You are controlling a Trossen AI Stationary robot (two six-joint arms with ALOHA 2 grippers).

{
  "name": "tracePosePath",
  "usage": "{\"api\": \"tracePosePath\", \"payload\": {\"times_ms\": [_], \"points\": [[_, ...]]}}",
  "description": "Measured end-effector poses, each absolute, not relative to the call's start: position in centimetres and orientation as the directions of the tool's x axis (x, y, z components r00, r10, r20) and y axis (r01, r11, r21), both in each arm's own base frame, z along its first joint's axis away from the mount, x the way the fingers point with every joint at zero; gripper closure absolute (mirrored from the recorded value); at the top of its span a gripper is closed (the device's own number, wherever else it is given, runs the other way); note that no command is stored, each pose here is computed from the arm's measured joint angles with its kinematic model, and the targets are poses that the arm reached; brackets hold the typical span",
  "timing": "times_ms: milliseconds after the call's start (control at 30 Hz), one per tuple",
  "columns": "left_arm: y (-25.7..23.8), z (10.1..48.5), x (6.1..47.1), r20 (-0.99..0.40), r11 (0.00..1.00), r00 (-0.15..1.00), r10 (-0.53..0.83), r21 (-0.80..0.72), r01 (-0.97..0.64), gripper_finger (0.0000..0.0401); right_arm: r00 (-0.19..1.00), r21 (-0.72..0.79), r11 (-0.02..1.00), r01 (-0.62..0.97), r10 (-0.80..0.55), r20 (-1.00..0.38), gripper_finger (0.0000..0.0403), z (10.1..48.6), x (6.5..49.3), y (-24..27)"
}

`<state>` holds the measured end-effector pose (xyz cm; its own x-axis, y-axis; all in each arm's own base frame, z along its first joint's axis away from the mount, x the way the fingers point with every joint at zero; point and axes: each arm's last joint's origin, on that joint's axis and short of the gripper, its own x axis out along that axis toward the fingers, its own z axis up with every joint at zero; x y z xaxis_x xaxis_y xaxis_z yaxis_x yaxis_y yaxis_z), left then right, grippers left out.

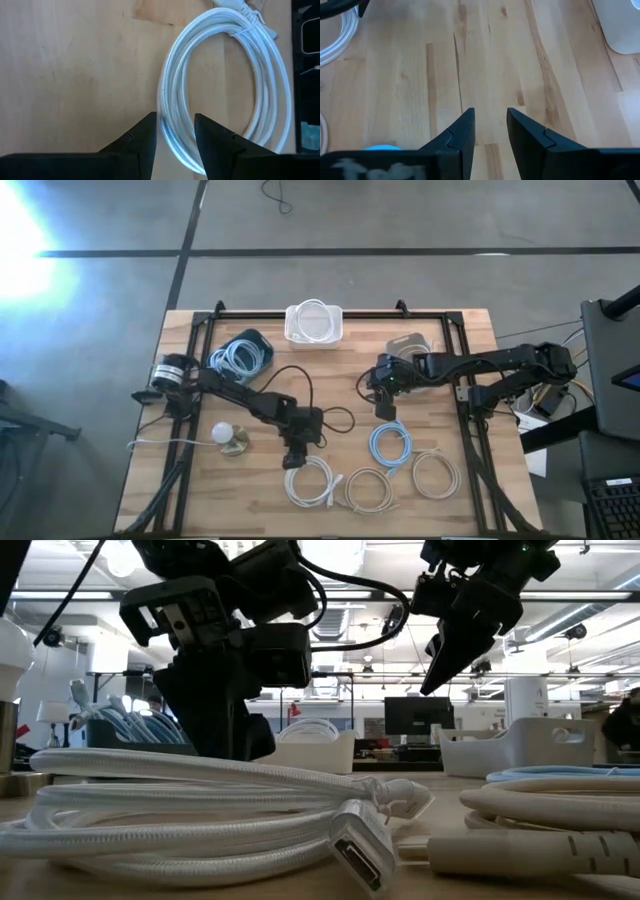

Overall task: Sort HDMI cables
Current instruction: Put the white hdmi cable into the white bin

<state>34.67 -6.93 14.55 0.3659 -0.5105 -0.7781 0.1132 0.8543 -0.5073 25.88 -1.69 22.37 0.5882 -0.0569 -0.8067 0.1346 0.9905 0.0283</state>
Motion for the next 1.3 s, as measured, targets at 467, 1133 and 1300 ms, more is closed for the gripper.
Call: {"api": "tracePosePath", "payload": {"times_ms": [467,1133,1300], "points": [[-7.0,14.7,34.5,-0.779,0.859,0.364,-0.511,-0.474,0.191,0.0386,0.588,0.029,0.990,0.135,-0.056,-0.807,0.0292,22.4,25.9,-1.7],[-0.5,30.6,32.4,-0.718,0.906,0.563,0.409,0.393,-0.157,0.0380,0.575,0.029,0.990,0.135,-0.055,-0.817,0.0303,22.3,25.7,-1.7],[3.0,34.4,32.2,-0.541,0.731,0.495,0.680,0.552,-0.401,0.0377,0.574,0.028,0.990,0.135,-0.055,-0.817,0.0302,22.3,25.7,-1.7]]}}
